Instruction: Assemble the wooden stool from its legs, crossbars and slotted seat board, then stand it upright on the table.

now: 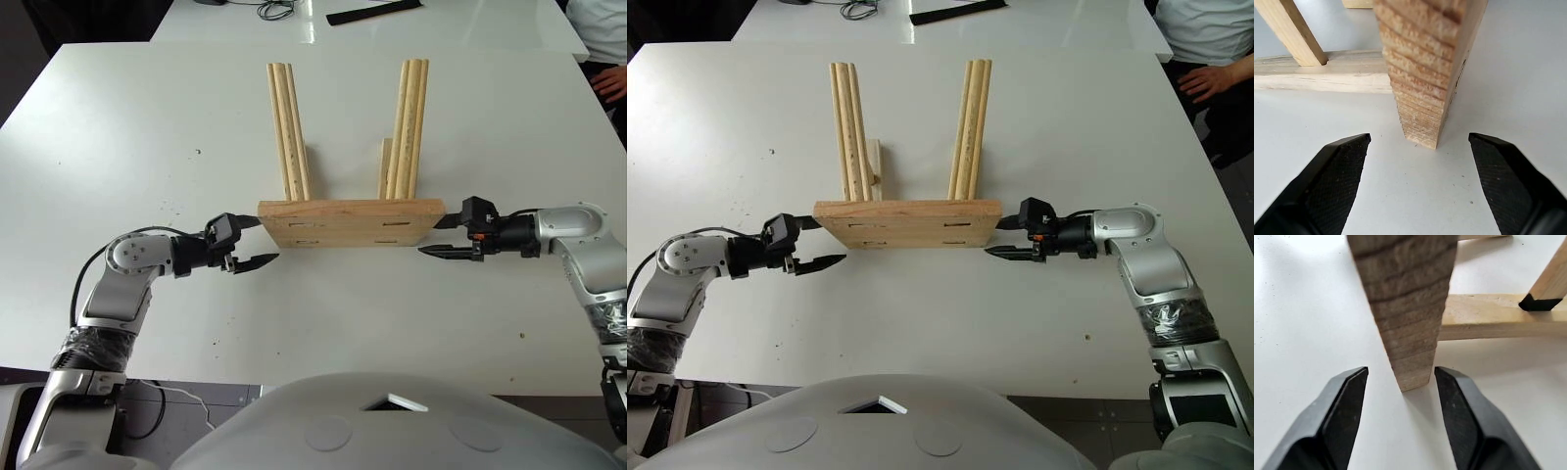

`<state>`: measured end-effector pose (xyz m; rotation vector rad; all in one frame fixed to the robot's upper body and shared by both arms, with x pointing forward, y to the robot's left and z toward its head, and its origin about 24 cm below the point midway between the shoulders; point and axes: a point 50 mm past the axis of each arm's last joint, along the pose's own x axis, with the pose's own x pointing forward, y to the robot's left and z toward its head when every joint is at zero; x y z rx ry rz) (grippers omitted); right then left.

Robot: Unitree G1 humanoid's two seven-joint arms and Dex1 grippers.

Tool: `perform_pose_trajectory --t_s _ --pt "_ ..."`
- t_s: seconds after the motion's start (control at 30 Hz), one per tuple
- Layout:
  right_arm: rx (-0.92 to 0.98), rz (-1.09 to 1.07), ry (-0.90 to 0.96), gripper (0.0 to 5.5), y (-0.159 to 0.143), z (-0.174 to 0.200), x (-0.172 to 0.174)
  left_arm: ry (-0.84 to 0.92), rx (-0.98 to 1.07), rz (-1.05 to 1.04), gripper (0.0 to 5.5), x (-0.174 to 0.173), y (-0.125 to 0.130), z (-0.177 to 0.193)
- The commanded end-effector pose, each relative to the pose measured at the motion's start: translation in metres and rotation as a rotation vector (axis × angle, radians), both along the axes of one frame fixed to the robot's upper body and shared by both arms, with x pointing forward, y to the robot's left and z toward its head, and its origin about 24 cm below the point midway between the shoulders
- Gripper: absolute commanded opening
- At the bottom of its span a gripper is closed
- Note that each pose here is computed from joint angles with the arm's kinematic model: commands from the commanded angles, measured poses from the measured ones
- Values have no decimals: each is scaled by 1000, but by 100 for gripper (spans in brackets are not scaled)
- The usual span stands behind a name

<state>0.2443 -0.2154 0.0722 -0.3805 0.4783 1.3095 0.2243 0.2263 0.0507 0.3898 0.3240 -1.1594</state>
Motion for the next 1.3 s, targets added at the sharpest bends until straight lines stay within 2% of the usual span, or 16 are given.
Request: perform_pose_trajectory --t_s 0.03,0.4,0.63,0.83,0.9,1.17,1.3 --pt "-6 40 -3 251 8 -4 8 -9 10 -29 374 8 -6 -3" --pt "-23 80 22 251 15 -17 14 -23 23 -101 374 23 -14 -3" --pt "-19 90 26 251 19 -20 17 -20 -8 -130 269 27 -20 -2" --pt "-16 103 20 162 18 -19 20 -10 -10 -156 175 26 -19 -1" --pt "-11 118 24 141 18 -17 20 -7 0 -168 165 25 -16 -1" --pt "32 164 65 141 23 -7 22 7 -15 -233 148 25 -18 11" --pt "67 175 105 141 22 7 17 71 -66 -159 145 25 -17 24"
